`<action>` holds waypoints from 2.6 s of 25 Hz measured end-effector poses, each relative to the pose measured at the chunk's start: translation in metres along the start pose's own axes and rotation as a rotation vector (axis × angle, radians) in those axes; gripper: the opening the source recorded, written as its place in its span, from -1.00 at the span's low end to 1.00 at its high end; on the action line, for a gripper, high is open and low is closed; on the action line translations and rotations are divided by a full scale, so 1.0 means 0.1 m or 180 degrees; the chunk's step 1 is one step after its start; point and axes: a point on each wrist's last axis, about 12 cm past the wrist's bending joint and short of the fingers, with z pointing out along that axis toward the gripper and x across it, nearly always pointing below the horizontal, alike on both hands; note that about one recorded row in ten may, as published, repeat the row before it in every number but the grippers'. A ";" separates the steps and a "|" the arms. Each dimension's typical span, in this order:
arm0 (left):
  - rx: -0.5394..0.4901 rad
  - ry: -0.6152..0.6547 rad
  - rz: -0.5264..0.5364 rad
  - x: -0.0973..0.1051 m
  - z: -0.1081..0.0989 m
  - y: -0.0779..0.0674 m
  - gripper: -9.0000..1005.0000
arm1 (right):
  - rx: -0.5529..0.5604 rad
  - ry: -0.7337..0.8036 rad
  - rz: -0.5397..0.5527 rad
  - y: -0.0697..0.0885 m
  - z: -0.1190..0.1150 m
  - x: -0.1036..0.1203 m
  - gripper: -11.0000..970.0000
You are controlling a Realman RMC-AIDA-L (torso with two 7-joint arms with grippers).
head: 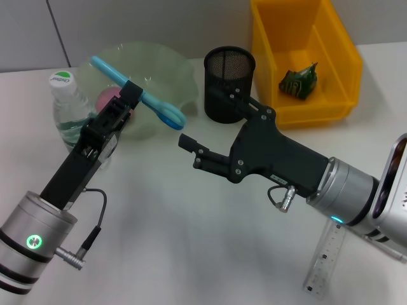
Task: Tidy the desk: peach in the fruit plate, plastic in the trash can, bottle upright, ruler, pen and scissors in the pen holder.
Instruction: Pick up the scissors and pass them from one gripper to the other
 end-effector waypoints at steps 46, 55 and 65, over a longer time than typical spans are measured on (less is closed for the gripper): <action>0.0008 -0.0186 -0.0231 0.01 0.07 -0.02 -0.53 | 0.0083 -0.0054 -0.0233 0.02 0.26 -0.02 0.58; 0.0027 -0.0193 -0.0198 0.00 0.11 -0.02 -0.53 | 0.0085 -0.0077 -0.0281 0.00 0.29 -0.03 0.57; 0.0018 -0.0193 -0.0217 0.01 0.12 -0.02 -0.53 | 0.0034 -0.0080 -0.0259 0.03 0.31 -0.03 0.56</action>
